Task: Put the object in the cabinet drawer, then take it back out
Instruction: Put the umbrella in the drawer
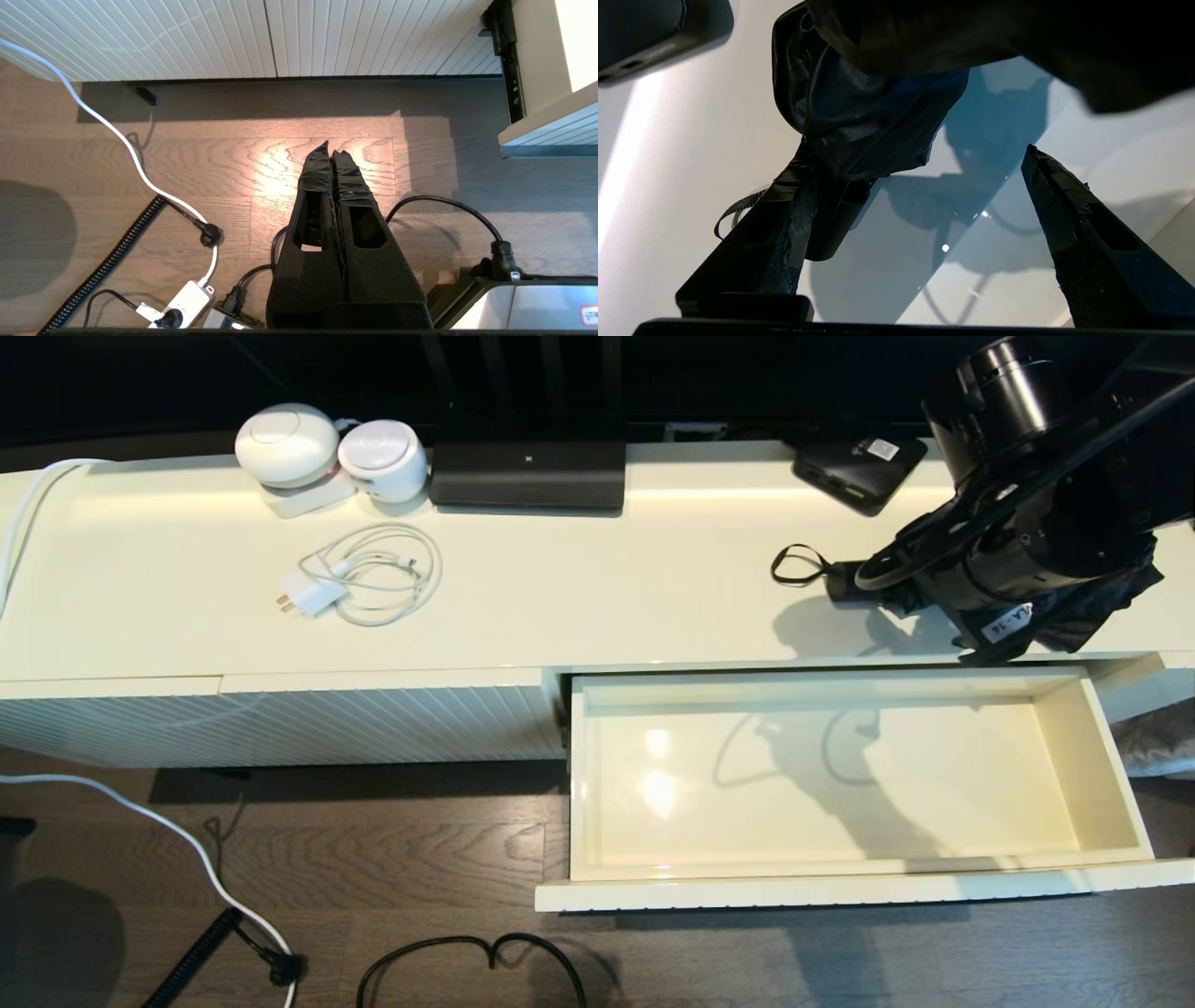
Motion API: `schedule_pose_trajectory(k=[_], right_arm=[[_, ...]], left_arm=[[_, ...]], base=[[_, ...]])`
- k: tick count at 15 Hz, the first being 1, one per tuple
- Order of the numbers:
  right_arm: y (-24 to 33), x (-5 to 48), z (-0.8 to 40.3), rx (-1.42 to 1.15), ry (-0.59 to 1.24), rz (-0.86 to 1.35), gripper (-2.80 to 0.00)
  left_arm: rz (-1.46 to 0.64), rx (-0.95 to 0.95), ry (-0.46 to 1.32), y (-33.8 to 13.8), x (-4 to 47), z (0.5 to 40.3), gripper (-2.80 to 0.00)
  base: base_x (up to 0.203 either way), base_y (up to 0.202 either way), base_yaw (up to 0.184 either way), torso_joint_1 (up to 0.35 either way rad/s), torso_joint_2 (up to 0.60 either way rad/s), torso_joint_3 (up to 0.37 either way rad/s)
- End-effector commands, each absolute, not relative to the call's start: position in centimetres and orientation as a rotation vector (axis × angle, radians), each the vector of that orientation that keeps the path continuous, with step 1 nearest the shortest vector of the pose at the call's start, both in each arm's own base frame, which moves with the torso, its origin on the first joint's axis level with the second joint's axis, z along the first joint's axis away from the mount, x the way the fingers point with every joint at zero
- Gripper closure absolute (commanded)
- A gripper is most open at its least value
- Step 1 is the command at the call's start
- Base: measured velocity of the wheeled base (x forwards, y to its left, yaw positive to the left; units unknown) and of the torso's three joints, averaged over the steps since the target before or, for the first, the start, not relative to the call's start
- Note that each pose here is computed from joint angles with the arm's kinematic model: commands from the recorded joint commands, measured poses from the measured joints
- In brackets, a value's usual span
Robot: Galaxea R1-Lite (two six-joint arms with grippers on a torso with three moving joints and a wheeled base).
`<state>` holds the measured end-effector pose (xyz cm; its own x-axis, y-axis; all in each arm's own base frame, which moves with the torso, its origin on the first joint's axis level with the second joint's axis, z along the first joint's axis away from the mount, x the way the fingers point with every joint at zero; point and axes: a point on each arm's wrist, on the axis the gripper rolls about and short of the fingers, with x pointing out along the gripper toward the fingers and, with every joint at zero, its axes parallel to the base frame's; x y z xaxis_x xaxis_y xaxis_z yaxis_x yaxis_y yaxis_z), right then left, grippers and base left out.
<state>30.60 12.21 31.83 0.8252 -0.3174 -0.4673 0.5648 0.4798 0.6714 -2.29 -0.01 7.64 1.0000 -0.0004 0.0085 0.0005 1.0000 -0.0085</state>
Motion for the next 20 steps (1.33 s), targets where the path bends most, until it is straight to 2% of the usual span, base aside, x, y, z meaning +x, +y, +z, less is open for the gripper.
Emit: schedule_pose_trajectory(k=[1,4,10,20], right_arm=[[11.9,30.5,32.2,0.942,0.292,-0.539,-2.8],[11.9,30.3,32.7,0.963,0.287,-0.507,-2.8],[12.8,26.2,35.7,0.986,0.265,-0.373,-2.8],[9.7,31.8,33.7,1.042,0.162,-0.511,-2.8]], left_arm=[[0.0,-0.009,-0.012,0.0,-2.3,7.7,0.0],[0.0,-0.008,-0.011,0.0,-2.3,7.6,0.0],[0.0,-0.009,-0.012,0.0,-2.3,7.7,0.0],[0.0,-0.009,-0.012,0.0,-2.3,7.7,0.0]], base=[[0.0,0.0,0.0,0.0,0.0,0.0],[0.0,0.0,0.0,0.0,0.0,0.0],[0.0,0.0,0.0,0.0,0.0,0.0],[0.0,0.0,0.0,0.0,0.0,0.0]])
